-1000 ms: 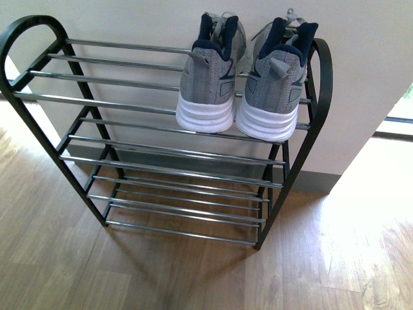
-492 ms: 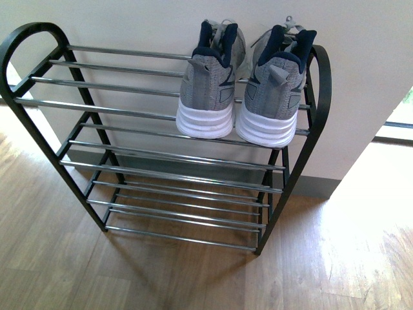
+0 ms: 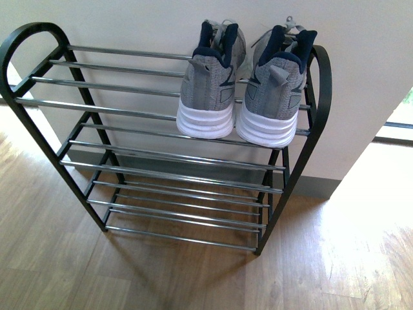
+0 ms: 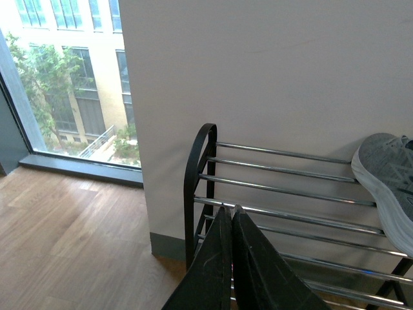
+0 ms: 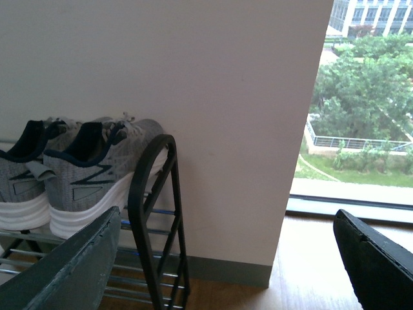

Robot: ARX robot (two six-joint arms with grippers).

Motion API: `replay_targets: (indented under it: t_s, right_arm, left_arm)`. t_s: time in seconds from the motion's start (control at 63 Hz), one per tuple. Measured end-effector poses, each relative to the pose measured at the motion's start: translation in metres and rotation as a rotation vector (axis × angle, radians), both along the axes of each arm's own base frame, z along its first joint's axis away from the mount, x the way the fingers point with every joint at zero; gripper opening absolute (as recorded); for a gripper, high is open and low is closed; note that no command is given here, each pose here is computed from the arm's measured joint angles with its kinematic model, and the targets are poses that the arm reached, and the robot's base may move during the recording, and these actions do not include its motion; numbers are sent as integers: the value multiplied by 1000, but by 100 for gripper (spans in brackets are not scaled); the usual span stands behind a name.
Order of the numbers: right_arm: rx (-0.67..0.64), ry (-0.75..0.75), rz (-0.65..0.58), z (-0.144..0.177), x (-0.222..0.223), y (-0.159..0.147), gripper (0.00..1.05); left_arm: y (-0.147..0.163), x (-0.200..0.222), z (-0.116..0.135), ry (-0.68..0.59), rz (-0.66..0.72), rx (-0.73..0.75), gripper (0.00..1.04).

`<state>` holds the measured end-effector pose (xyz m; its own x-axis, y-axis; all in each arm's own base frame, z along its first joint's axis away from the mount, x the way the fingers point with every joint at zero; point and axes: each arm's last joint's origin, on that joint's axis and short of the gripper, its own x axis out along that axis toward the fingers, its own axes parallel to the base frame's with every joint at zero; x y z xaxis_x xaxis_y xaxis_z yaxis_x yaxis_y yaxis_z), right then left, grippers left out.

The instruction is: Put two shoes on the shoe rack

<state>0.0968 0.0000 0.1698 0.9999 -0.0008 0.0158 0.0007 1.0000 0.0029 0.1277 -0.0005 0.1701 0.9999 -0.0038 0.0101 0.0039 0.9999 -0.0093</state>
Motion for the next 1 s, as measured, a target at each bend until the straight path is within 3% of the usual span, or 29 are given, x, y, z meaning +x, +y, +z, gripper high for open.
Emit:
replay_targets:
  t_s: [1.0]
  right_arm:
    - [0,0,0,0,0,0,95]
  left_arm:
    - [0,-30,-3,13,2,1,1]
